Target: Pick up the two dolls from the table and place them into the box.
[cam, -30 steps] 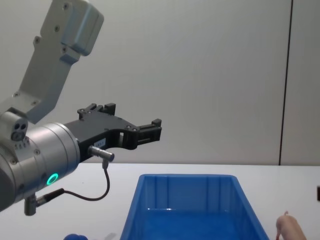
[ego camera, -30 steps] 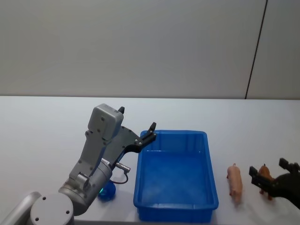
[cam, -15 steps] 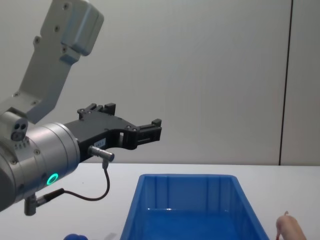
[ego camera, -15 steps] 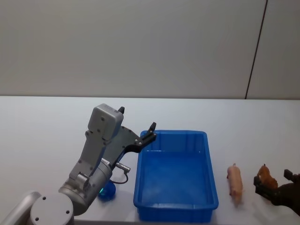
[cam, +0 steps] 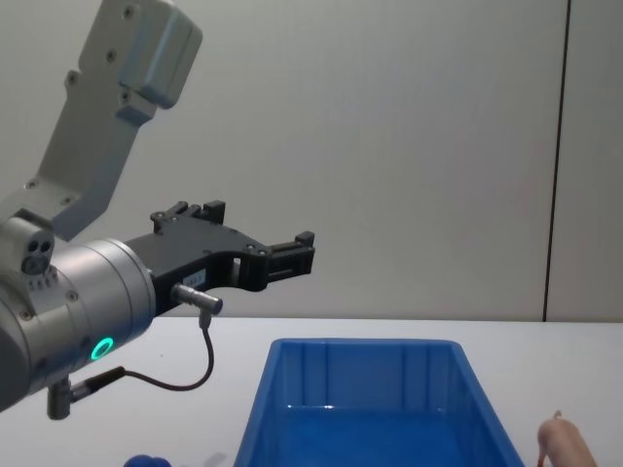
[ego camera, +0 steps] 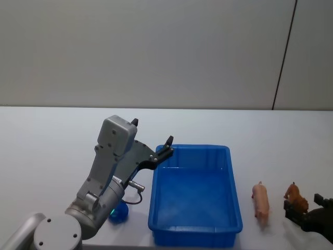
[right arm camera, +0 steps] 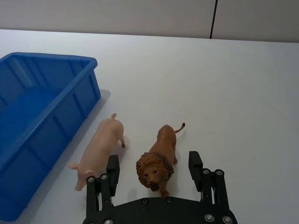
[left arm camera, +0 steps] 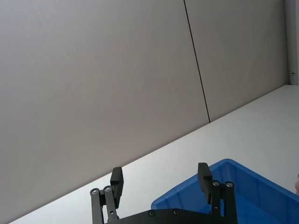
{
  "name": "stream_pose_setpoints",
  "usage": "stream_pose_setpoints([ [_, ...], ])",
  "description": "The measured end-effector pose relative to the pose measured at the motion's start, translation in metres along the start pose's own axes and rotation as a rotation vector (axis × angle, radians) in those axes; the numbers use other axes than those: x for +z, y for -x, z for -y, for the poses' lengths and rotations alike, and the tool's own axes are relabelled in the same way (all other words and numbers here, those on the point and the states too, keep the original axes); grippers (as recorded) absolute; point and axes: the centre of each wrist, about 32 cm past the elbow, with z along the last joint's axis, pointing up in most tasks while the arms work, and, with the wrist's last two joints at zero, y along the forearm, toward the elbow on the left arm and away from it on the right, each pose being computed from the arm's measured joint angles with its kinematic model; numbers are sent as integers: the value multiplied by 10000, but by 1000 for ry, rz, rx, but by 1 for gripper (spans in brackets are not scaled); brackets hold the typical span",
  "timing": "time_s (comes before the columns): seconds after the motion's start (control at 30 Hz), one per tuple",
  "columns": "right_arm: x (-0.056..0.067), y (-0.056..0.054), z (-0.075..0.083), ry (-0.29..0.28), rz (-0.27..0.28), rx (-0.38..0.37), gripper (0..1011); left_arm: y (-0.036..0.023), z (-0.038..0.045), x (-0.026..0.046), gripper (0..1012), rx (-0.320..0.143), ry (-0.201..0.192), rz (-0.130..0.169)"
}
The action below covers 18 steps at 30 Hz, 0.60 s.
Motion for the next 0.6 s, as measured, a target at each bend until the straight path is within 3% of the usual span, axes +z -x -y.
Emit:
stream_pose_setpoints([
  [0.6, -70, -34, -103, 3, -25, -1, 441, 0, 0, 0, 1003, 0, 0, 0],
])
